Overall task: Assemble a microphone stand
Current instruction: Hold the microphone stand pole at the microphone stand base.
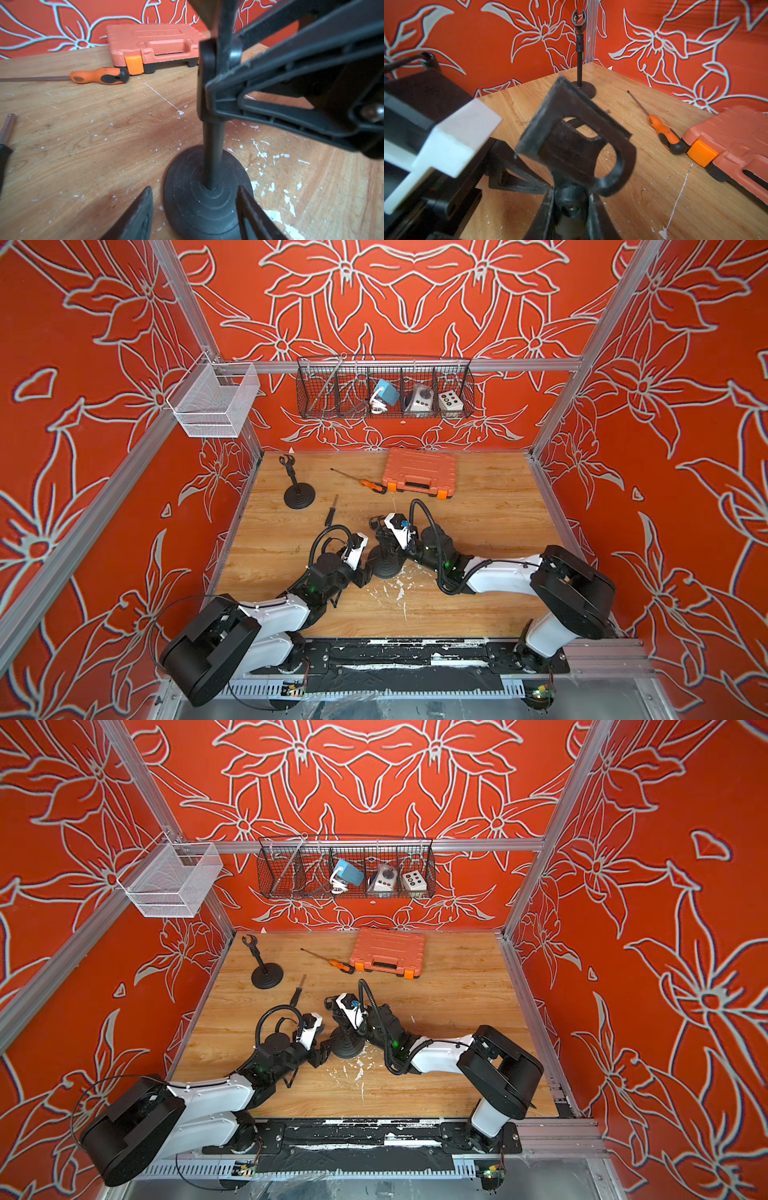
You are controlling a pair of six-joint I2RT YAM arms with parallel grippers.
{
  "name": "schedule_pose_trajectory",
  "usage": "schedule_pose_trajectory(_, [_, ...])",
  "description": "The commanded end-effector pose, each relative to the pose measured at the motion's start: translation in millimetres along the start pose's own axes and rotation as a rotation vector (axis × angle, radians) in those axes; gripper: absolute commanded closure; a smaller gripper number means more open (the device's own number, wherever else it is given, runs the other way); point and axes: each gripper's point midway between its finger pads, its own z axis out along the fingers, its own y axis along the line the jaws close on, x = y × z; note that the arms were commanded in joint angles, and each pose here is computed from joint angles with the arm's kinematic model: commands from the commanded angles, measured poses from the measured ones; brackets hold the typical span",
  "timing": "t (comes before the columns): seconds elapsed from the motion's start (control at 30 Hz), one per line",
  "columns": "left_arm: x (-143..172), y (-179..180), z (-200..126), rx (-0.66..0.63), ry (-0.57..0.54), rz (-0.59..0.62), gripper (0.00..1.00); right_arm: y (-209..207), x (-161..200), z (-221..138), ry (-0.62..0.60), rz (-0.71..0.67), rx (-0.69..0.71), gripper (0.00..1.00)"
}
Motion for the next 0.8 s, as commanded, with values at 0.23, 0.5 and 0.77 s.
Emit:
schedule_pose_trajectory(0.23, [-27.4,-19.0,16.4,0.099,-0.073,0.043,0.45,-2.6,48.6,-16.0,0.174,-0.004,0.109,1.0])
schedule_pose_trajectory(0.5, [-27.3,-25.2,24.3,0.12,-0.066,0.064,0.46,-0.6,58.2,-21.7,0.171,0.017,0.124,1.0])
schedule_pose_trajectory(0.77, [-23.8,-16.4,34.6,0.074,-0.062,0.045,0.52,-1.7,66.3,-26.3,0.229,-0.003,0.225,1.0])
